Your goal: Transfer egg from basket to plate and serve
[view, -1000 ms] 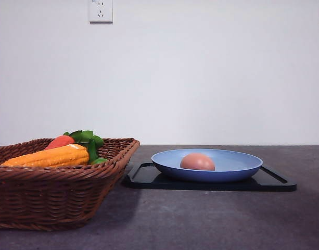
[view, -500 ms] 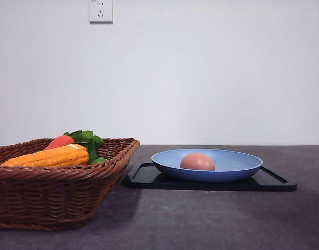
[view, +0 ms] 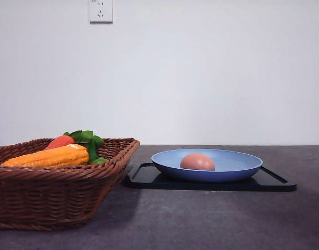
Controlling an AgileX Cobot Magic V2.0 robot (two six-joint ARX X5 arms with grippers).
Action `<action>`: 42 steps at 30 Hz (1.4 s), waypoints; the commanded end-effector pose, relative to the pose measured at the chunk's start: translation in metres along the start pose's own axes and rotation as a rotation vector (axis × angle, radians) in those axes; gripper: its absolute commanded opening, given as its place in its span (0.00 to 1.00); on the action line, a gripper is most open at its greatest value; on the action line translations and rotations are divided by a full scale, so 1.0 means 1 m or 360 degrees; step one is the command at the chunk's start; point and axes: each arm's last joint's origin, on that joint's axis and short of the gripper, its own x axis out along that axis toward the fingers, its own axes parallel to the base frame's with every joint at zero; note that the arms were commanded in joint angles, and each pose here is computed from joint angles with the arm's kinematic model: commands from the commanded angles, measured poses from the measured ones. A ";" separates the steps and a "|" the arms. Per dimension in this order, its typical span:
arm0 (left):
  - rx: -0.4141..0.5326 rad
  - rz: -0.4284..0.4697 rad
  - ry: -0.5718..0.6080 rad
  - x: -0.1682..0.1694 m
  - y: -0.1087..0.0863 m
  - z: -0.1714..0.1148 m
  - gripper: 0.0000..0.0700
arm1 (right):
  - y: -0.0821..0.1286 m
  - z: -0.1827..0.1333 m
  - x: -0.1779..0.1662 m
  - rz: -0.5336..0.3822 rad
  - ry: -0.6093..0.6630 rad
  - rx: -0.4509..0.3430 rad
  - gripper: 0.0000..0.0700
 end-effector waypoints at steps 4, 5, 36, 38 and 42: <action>0.0012 -0.0001 0.0023 0.003 0.000 -0.008 0.00 | 0.000 0.000 0.000 0.0002 -0.0014 0.0020 0.00; 0.0012 -0.0001 0.0023 0.003 0.000 -0.008 0.00 | 0.000 0.000 0.000 0.0002 -0.0014 0.0020 0.00; 0.0012 -0.0001 0.0022 0.003 0.000 -0.008 0.00 | 0.000 0.000 0.000 0.0002 -0.0015 0.0020 0.00; 0.0012 -0.0001 0.0023 0.003 0.000 -0.008 0.00 | 0.000 0.000 0.000 0.0002 -0.0014 0.0020 0.00; 0.0012 -0.0001 0.0023 0.003 0.000 -0.008 0.00 | 0.000 0.000 0.000 0.0002 -0.0014 0.0020 0.00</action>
